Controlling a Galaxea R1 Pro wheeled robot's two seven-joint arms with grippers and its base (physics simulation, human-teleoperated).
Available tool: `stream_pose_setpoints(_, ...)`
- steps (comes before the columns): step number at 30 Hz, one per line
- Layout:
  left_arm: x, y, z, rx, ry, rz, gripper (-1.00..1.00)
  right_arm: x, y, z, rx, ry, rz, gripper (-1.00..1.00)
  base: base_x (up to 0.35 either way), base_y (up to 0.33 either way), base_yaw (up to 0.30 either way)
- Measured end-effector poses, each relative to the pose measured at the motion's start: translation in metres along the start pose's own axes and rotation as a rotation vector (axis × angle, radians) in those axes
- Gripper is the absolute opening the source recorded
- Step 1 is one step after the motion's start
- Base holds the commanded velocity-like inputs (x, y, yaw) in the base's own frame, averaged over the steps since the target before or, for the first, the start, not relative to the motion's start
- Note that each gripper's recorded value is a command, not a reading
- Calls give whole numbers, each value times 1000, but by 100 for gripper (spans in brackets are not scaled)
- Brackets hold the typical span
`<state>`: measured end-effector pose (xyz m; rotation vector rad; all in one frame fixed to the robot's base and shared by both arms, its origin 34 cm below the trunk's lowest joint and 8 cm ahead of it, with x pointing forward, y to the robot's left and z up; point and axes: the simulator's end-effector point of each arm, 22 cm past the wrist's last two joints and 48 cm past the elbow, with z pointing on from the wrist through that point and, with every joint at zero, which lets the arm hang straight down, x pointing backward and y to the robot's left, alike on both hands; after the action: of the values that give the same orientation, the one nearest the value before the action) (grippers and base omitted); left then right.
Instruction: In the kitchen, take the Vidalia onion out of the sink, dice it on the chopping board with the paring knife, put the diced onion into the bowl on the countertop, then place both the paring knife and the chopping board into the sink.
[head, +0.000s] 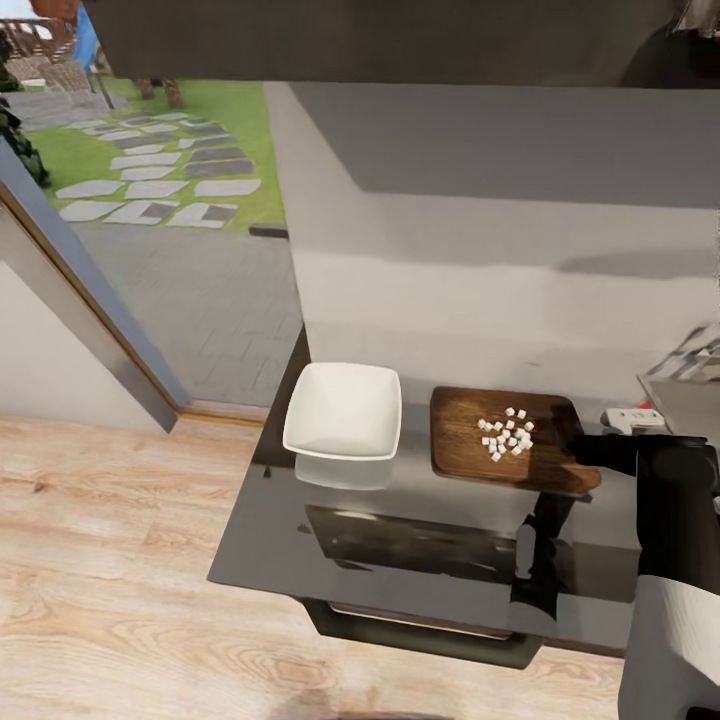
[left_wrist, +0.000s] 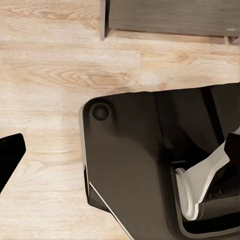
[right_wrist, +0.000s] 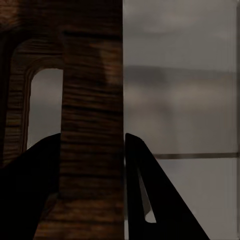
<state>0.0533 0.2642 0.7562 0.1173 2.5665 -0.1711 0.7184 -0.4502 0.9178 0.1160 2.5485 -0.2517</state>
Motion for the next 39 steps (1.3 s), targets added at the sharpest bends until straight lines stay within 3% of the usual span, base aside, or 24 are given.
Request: stream_pose_setpoints(39,-7,1,9,-2,-50,5,100,-24,-4,-28,-5,-60,13,-100,0,0,0)
